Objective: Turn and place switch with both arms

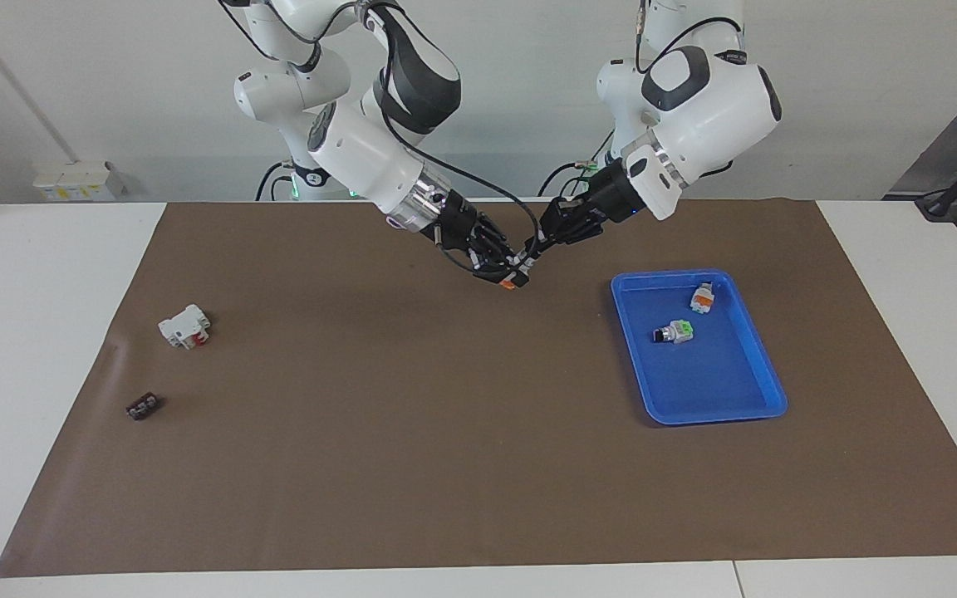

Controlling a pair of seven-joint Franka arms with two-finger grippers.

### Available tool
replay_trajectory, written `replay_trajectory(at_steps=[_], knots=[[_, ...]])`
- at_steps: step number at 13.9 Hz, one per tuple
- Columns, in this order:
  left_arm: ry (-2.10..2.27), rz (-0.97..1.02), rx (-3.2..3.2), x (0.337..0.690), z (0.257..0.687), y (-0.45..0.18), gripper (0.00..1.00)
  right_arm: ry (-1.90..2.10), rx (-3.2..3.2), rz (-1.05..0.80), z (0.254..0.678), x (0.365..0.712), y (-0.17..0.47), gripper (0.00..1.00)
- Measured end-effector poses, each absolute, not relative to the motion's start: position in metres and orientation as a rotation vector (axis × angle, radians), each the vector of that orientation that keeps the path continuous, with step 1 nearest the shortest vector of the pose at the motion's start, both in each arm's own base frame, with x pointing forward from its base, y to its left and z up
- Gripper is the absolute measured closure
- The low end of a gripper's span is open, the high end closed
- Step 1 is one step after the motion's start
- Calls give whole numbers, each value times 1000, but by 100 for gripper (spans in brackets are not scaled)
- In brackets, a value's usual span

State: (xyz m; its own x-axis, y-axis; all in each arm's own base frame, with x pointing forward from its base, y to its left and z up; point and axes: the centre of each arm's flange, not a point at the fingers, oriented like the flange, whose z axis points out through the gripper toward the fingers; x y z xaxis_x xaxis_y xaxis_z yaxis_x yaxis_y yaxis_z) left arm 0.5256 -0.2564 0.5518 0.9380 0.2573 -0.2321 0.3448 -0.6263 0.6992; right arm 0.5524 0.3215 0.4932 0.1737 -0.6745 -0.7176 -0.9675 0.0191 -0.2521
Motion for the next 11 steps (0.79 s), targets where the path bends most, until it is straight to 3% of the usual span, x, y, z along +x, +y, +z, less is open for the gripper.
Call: replay_trajectory(at_steps=[11], knots=[[863,-343,2173,525,554,-252,89,1561,-1732,516,493,549,327,65]])
